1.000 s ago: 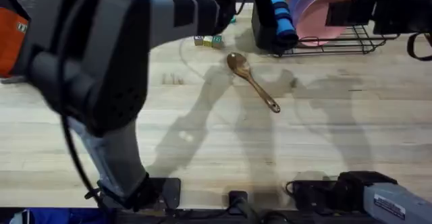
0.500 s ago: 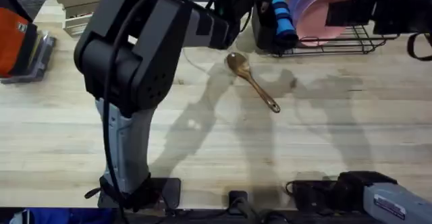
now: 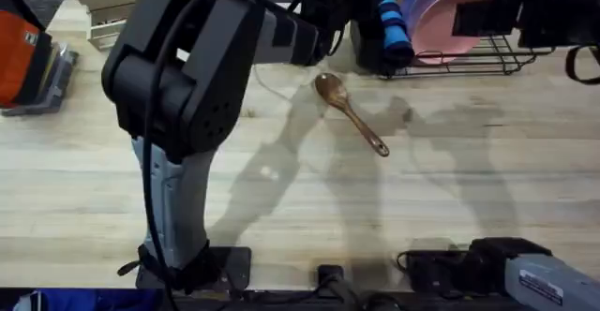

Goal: Pick up the spoon on the table one by one and put them onto the rack

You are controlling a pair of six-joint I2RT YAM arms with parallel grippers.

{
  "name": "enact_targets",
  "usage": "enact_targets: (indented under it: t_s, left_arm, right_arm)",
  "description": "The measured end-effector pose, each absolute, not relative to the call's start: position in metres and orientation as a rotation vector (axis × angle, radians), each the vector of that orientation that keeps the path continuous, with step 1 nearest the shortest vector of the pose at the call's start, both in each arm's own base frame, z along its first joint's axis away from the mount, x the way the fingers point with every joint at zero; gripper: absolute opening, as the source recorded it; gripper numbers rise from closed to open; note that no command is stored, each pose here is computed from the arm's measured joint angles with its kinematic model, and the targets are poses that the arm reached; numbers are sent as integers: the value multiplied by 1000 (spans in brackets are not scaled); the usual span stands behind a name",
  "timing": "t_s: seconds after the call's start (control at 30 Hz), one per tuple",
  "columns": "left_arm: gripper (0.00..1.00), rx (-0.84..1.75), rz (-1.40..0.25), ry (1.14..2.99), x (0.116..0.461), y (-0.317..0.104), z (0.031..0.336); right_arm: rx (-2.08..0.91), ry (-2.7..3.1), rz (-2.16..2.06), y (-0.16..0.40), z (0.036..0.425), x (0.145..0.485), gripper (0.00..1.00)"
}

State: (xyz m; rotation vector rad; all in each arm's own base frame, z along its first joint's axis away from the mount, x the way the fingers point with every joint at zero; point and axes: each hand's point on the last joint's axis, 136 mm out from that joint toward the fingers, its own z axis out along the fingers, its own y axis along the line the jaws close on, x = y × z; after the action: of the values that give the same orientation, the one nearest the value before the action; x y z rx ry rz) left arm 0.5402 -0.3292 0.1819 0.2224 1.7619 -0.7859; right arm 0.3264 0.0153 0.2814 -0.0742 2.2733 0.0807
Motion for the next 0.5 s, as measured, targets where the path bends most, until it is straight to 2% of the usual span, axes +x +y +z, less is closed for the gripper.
enact_targets:
  t_s: [0.07, 0.1, 0.13, 0.2, 0.23, 0.27, 0.33, 0.4, 0.5]
  left_arm:
    - [53, 228, -781, 1760, 540, -329, 182]
    - [90, 230, -779, 1761, 540, -329, 182]
    - [156, 234, -776, 1763, 540, -329, 181]
    - [355, 243, -768, 1777, 539, -329, 177]
    - [506, 253, -764, 1782, 539, -330, 176]
    - [612, 265, -760, 1779, 538, -330, 176]
    - [733, 290, -753, 1774, 537, -331, 176]
    - [946, 315, -745, 1788, 536, -332, 171]
    - [994, 331, -732, 1824, 533, -329, 166]
  right_arm:
    - [-74, 2274, 81, 15, 281, 327, 995]
    - [-74, 2273, 81, 15, 281, 326, 995]
    - [-74, 2273, 81, 15, 281, 326, 996]
    - [-74, 2273, 81, 15, 281, 326, 996]
    - [-74, 2274, 81, 15, 281, 327, 996]
    - [-74, 2274, 81, 15, 281, 327, 996]
    - [-74, 2274, 81, 15, 281, 327, 996]
    - [-74, 2274, 81, 15, 281, 327, 995]
    - [-74, 2274, 80, 15, 281, 327, 996]
